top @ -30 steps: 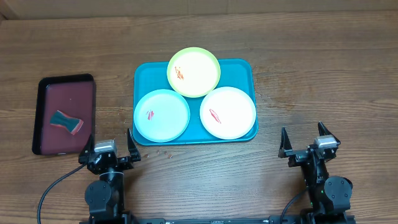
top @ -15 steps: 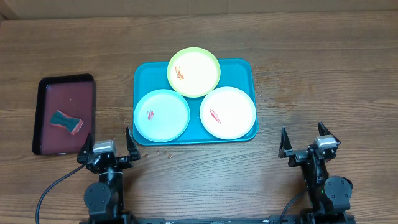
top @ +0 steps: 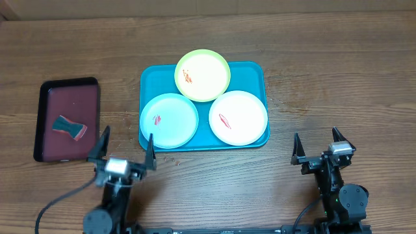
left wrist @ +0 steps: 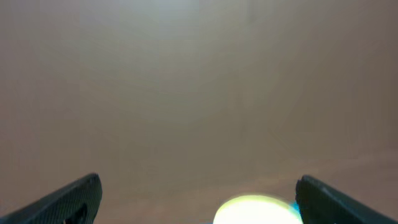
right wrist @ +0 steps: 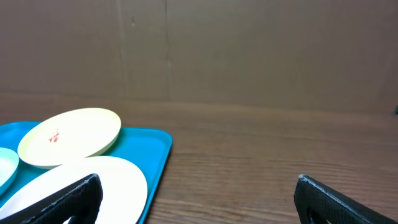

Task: Clean dirty plates on tray and stack at the side
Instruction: 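Move the left gripper over the black tray toward the sponge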

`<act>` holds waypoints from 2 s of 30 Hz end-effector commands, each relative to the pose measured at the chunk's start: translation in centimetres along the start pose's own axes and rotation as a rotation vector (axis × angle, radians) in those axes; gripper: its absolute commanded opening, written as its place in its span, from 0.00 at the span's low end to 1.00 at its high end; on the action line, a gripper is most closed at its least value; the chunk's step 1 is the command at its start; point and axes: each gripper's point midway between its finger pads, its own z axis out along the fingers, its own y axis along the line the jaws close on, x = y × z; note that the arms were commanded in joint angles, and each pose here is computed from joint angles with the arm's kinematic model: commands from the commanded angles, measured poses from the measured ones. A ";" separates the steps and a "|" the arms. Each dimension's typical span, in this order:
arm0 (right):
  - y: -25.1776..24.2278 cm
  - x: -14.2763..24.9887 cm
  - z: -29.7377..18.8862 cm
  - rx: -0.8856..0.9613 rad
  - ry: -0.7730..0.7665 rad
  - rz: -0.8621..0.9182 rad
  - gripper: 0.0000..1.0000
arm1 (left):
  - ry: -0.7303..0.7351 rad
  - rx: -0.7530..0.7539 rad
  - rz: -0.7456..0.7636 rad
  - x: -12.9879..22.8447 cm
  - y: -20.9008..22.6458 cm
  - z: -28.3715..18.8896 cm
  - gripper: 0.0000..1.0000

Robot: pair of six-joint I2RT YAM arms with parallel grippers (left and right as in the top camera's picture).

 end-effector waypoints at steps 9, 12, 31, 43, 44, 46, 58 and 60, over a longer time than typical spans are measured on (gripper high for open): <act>-0.3 0.1 0.0 0.013 -0.008 -0.004 1.00 | -0.236 0.351 -0.053 -6.5 -5.9 -1.9 1.00; -0.3 0.1 0.0 0.013 -0.008 -0.004 1.00 | -0.203 0.379 -0.105 -6.0 -6.3 -1.9 1.00; -0.3 0.1 0.0 0.013 -0.008 -0.004 1.00 | 0.009 0.085 -0.097 -11.5 -1.3 0.8 1.00; -0.3 0.1 0.0 0.013 -0.008 -0.004 1.00 | 0.398 -0.021 -0.186 -9.3 2.5 6.9 1.00; -0.3 0.1 0.0 0.013 -0.008 -0.004 1.00 | 0.423 -0.095 -0.211 -8.7 3.9 7.5 1.00; -0.3 0.1 0.0 0.013 -0.008 -0.004 1.00 | 0.499 -0.240 -0.254 -7.3 6.5 8.3 1.00; -0.3 0.1 0.0 0.013 -0.008 -0.004 1.00 | 1.018 -0.498 -0.264 -0.3 13.0 12.6 1.00; -0.3 0.1 0.0 0.013 -0.008 -0.004 1.00 | 1.043 -0.649 -0.387 0.4 15.4 11.6 1.00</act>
